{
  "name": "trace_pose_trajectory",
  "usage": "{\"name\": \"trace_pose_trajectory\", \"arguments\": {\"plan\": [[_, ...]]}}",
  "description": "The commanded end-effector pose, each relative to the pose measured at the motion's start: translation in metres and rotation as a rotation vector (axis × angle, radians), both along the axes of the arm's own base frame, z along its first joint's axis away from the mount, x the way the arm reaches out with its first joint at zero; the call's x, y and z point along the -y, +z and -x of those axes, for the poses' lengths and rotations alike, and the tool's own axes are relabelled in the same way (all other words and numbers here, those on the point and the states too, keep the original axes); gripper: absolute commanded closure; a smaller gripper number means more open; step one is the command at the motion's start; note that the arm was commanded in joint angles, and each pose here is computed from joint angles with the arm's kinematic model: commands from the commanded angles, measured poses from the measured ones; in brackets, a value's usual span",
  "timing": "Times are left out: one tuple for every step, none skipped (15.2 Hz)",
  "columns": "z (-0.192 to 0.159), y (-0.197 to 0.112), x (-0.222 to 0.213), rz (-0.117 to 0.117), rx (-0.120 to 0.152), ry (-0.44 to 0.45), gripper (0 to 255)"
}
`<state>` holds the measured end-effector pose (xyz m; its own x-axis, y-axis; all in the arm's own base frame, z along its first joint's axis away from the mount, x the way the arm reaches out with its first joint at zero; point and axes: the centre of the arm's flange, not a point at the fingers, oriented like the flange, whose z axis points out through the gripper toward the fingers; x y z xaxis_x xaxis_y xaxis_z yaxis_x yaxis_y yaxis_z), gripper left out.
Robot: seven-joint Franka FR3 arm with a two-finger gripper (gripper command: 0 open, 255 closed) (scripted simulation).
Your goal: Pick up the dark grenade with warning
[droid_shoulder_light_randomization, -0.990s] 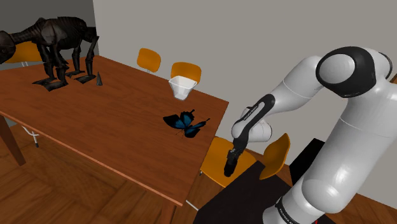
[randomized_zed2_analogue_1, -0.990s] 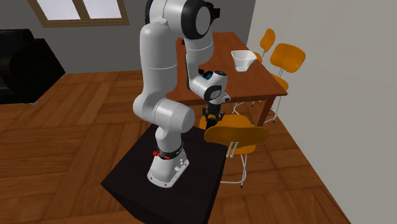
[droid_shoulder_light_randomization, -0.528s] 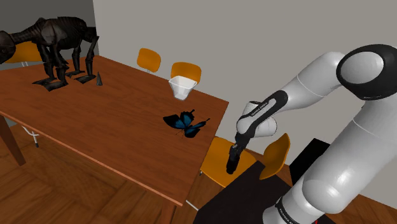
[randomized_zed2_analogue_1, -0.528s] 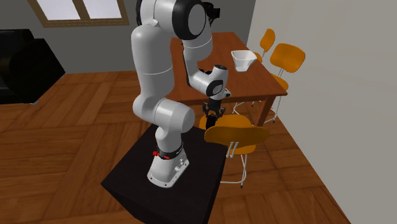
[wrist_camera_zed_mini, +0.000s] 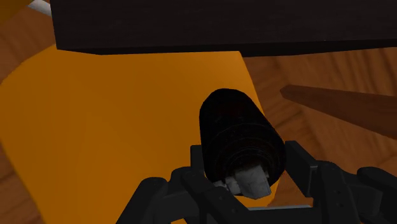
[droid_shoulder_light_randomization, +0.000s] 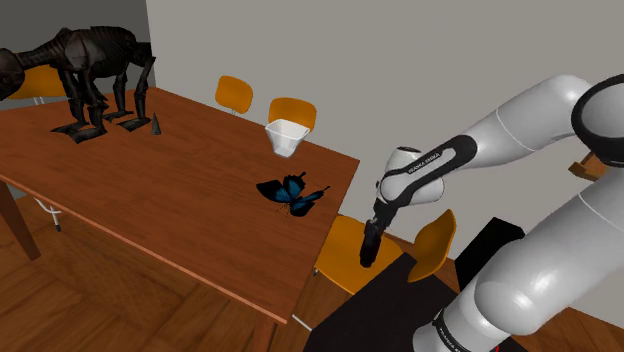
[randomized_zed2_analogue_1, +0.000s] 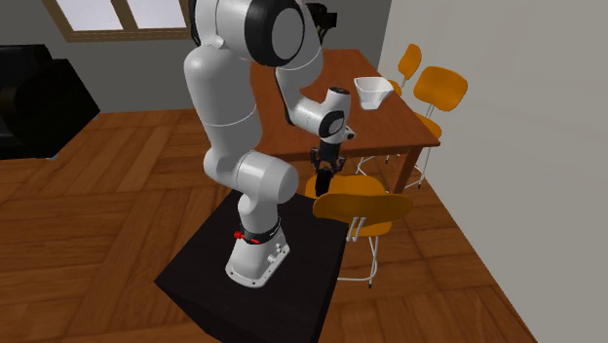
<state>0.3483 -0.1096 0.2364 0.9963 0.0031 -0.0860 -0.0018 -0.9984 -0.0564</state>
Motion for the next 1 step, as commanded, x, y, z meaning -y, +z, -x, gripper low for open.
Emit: {"name": "trace_pose_trajectory", "arguments": {"plan": [[-0.0003,0.0027,0.0003,0.0,0.0,0.0,255]]}}
